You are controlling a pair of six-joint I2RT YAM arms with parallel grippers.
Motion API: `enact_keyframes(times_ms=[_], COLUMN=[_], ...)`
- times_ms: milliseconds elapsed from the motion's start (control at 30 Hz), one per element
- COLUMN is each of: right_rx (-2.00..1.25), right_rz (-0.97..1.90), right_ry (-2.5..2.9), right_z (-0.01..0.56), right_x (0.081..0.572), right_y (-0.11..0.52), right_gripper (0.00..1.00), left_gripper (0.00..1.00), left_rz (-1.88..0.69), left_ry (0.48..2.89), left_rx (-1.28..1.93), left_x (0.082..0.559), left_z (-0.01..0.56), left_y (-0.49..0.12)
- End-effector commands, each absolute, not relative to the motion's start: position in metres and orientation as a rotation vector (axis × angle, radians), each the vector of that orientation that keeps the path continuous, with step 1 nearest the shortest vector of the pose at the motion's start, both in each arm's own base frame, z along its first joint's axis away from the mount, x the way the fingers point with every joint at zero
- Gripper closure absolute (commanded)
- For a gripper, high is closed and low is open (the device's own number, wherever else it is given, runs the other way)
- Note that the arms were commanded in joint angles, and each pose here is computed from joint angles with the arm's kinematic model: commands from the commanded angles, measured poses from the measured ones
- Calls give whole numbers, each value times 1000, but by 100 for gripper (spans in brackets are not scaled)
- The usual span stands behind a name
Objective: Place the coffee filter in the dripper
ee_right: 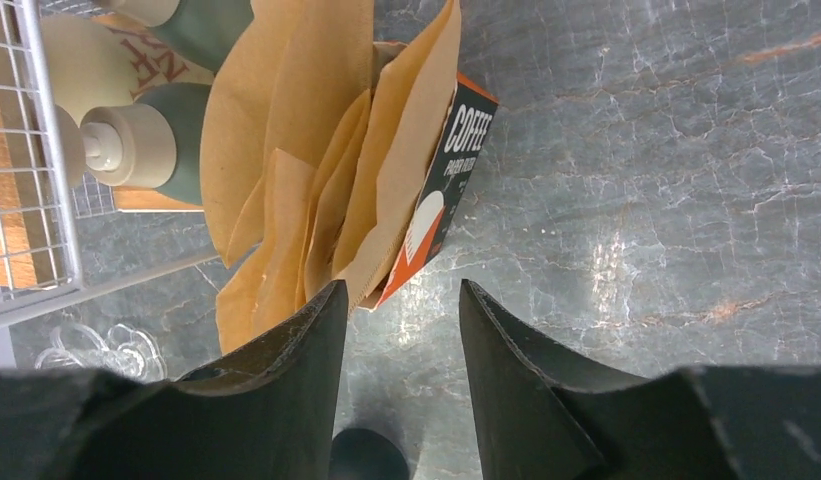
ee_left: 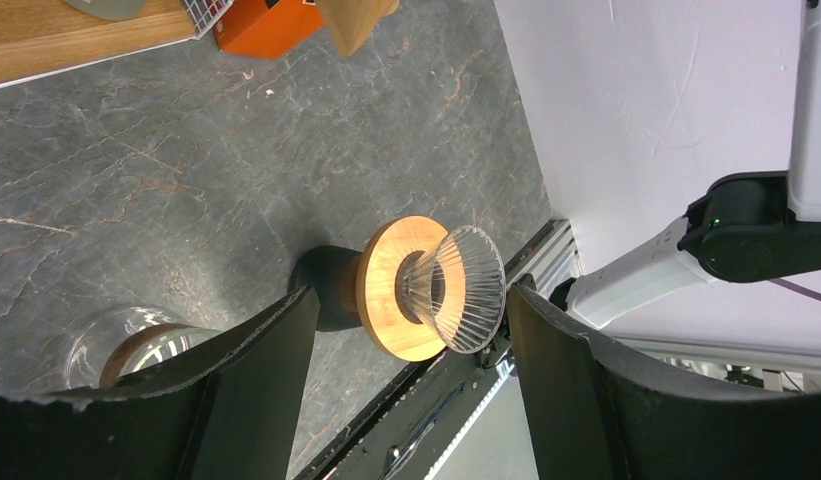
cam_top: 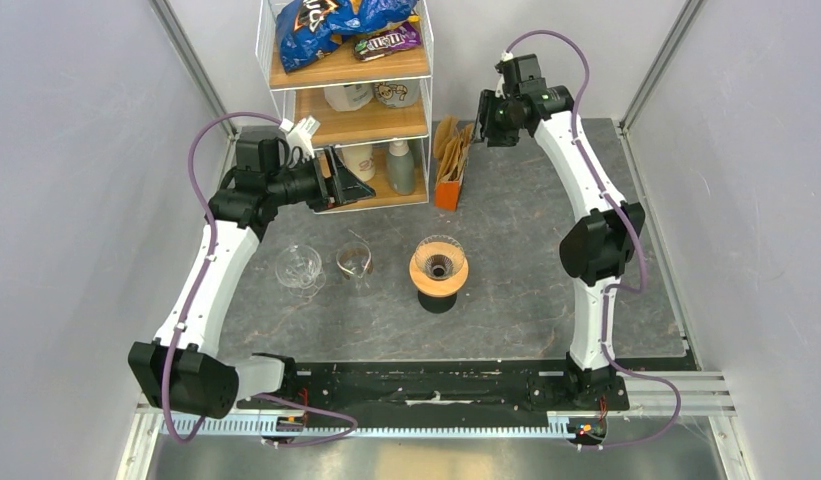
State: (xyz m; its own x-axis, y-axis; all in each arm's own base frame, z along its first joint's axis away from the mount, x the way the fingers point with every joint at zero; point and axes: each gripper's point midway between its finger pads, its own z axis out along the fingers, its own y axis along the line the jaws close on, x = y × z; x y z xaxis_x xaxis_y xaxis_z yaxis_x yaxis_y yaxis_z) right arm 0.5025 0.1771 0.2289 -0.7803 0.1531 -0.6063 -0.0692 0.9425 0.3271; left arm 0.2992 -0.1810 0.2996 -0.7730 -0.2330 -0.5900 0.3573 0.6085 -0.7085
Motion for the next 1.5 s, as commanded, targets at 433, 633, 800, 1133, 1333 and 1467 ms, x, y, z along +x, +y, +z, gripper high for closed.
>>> enact_keyframes(times_ms=[433, 633, 800, 1133, 1333, 1467], right_rx=[35, 25, 7, -1, 12, 11], right_rz=[340, 336, 365, 469, 440, 403], right_ry=[2328, 2347, 2336, 2251, 2290, 2321], right_z=[234, 226, 232, 261, 243, 229], right_x=[534, 534, 532, 533, 535, 534], right_y=[182, 182, 186, 199, 196, 192], right_gripper=[54, 56, 57, 56, 57, 60], left_gripper=[22, 22, 22, 22, 22, 22], left_rz=[-1128, -1132, -1136, -1150, -1150, -1150], left_ry=[2119, 2123, 2131, 2127, 2123, 2124], left_rx=[109, 113, 107, 99, 100, 100], left_x=[296, 297, 297, 296, 297, 296], left_z=[308, 307, 304, 303, 305, 305], left_y=[-176, -176, -176, -177, -177, -176])
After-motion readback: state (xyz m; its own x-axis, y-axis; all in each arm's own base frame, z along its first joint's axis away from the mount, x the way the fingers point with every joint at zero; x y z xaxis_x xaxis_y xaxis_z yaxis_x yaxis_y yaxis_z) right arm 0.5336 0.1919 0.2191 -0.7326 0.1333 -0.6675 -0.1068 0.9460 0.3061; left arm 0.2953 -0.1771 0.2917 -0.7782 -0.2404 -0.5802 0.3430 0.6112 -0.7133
